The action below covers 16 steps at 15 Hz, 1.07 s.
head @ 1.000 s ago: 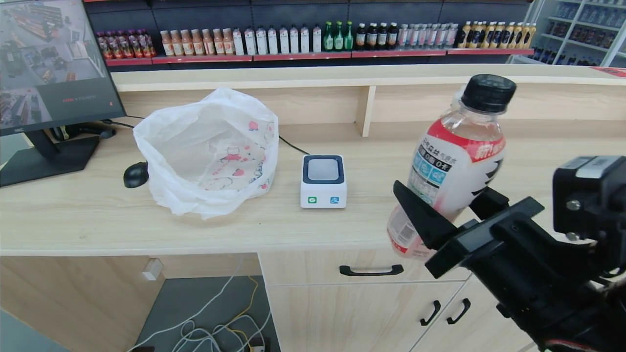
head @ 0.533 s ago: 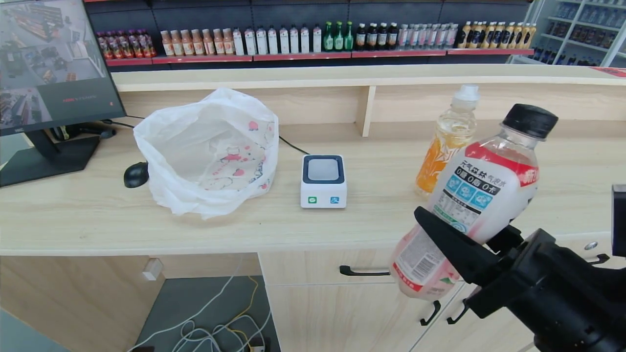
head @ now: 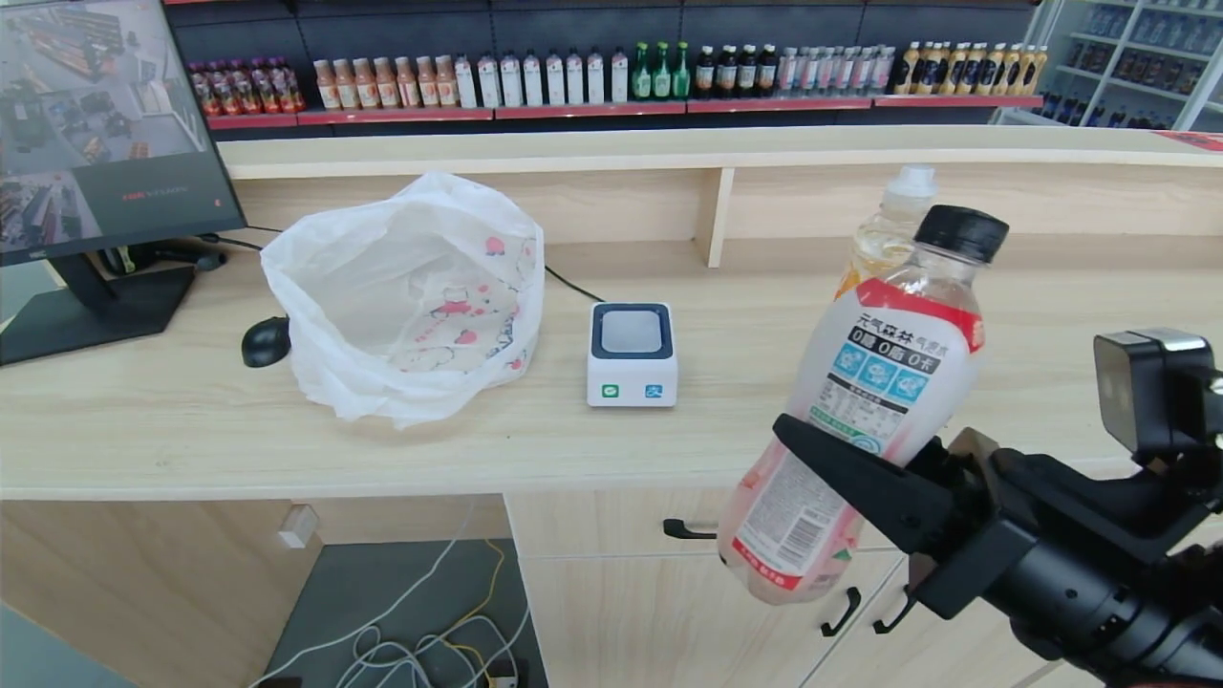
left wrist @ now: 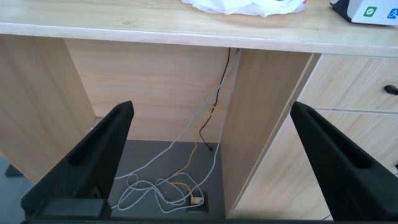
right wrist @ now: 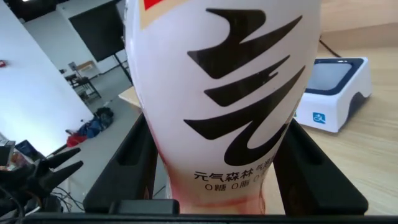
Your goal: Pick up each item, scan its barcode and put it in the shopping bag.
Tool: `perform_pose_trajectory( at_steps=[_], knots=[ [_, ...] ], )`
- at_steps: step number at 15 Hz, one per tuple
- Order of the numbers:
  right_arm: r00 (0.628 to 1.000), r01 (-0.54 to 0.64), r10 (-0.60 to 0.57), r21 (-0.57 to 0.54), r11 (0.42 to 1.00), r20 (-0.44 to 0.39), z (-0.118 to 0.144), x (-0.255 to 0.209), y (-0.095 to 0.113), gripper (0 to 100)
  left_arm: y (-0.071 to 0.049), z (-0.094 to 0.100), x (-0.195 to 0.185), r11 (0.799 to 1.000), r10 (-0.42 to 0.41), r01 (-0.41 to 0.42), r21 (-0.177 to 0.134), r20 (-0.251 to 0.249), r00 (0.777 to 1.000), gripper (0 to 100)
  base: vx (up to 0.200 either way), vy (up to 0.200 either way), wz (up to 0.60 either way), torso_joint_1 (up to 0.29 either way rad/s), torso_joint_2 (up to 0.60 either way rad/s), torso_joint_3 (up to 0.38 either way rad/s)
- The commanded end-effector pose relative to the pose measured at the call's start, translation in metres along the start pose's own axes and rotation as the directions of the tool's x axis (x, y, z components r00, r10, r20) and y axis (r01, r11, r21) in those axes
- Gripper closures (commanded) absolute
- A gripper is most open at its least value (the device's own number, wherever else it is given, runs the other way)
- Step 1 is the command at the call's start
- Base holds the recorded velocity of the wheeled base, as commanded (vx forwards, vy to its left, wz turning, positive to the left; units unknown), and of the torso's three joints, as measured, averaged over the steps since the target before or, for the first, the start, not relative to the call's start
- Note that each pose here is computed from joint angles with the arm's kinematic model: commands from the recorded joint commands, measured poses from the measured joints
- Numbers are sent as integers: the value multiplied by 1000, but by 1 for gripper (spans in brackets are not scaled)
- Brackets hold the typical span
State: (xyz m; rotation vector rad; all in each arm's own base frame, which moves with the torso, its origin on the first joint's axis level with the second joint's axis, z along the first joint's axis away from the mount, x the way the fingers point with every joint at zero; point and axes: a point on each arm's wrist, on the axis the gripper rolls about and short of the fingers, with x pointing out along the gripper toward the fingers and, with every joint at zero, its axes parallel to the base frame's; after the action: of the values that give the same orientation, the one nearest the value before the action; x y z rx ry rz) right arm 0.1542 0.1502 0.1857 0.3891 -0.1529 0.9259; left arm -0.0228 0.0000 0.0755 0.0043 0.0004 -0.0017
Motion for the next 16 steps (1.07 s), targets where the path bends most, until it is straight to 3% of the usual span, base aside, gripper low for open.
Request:
perform_pose_trajectory(
  at_steps=[1,8,13,16],
  knots=[
    [999,-16,17,15,1000,-27,-10,19,-5,100,0,0,0,1000,2,-2,0,0,1000,0,0,0,0,0,0,0],
    [985,-153,164,147,977,-59,-14,37,-4,100,0,0,0,1000,0,0,0,0,1000,0,0,0,0,0,0,0],
    [921,-334,362,185,924,-145,-23,39,-3,100,0,0,0,1000,2,-2,0,0,1000,0,0,0,0,0,0,0],
    [892,-377,419,233,896,-169,-26,40,-2,100,0,0,0,1000,-1,1,0,0,1000,0,0,0,0,0,0,0]
  ],
)
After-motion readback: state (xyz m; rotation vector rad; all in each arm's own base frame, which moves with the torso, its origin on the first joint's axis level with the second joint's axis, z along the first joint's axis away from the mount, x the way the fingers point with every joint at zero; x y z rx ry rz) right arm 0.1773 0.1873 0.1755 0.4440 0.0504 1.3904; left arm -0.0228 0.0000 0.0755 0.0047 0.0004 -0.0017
